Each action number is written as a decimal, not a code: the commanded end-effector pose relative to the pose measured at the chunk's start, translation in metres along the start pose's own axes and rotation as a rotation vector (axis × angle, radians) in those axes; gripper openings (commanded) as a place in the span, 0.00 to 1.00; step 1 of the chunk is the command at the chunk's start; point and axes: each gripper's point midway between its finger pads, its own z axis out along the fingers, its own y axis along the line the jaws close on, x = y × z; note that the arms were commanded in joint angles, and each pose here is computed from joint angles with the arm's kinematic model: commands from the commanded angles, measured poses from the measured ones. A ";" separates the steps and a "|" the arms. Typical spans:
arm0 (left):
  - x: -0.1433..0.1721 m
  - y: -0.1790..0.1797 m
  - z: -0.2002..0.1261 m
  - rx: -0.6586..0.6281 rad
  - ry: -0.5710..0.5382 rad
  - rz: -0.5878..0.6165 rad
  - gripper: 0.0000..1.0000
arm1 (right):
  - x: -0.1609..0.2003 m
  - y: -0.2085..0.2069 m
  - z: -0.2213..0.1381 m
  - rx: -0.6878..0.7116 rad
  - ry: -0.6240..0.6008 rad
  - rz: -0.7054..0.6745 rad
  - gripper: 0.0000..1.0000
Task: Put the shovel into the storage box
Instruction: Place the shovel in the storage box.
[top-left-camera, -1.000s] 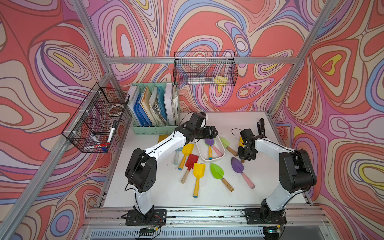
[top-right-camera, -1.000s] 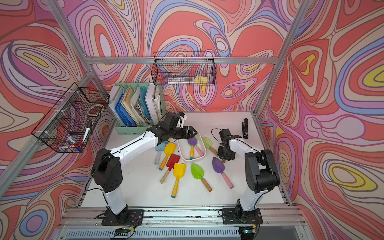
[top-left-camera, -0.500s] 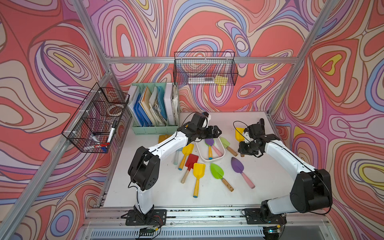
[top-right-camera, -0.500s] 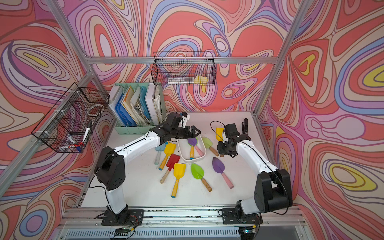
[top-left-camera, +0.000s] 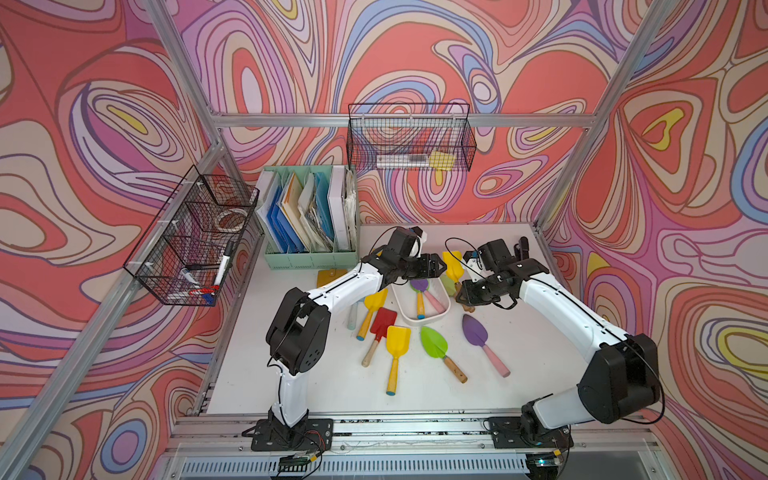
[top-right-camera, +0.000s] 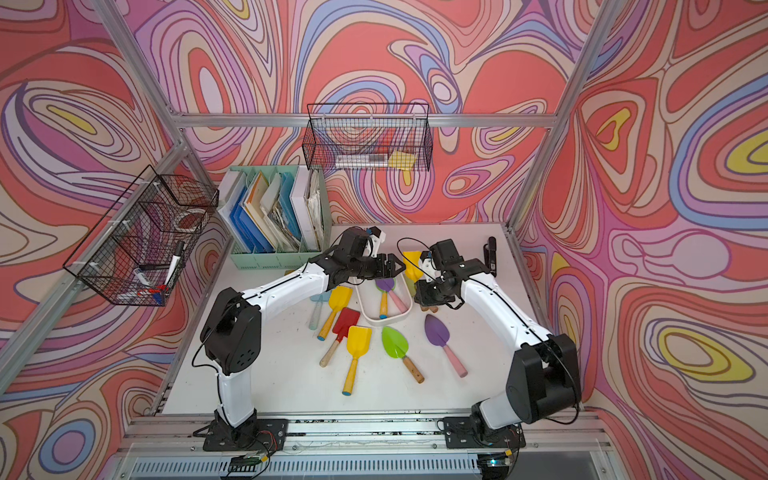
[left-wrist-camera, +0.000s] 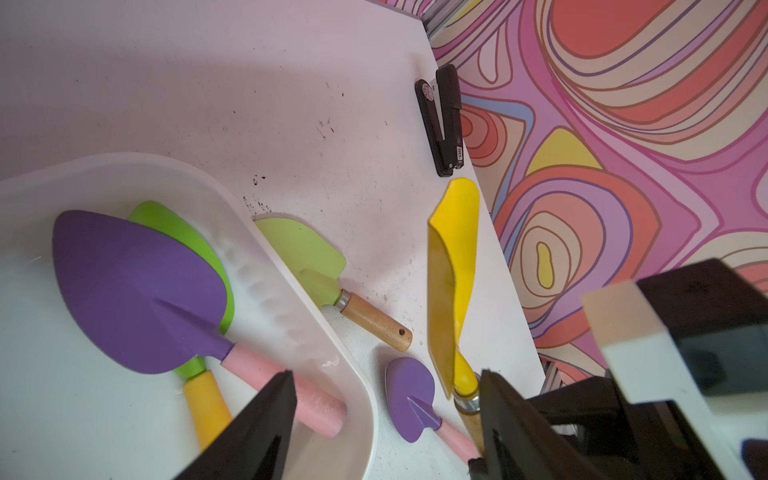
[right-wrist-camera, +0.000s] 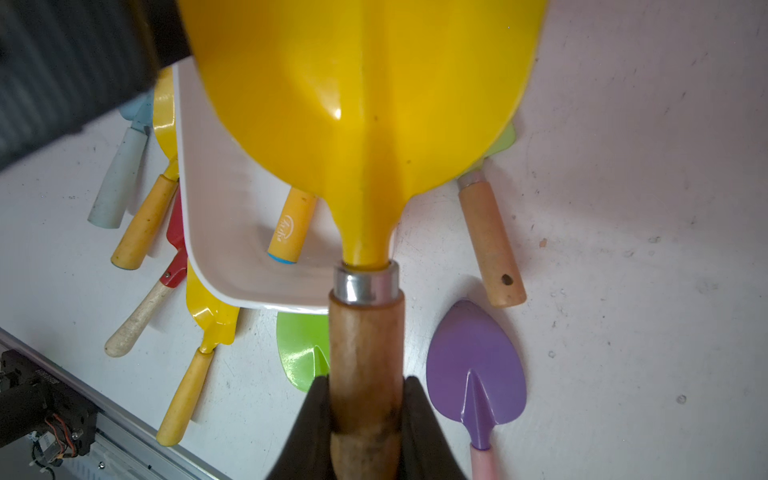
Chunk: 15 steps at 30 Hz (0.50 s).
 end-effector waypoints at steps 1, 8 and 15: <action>-0.006 -0.006 0.001 0.003 -0.020 0.034 0.70 | -0.009 0.007 -0.001 -0.014 -0.015 -0.006 0.00; -0.007 -0.001 0.002 -0.035 -0.023 0.032 0.55 | -0.015 0.013 0.004 0.006 -0.010 0.005 0.00; -0.007 0.014 0.003 -0.142 -0.019 0.027 0.37 | -0.022 0.015 0.009 0.083 -0.012 0.043 0.00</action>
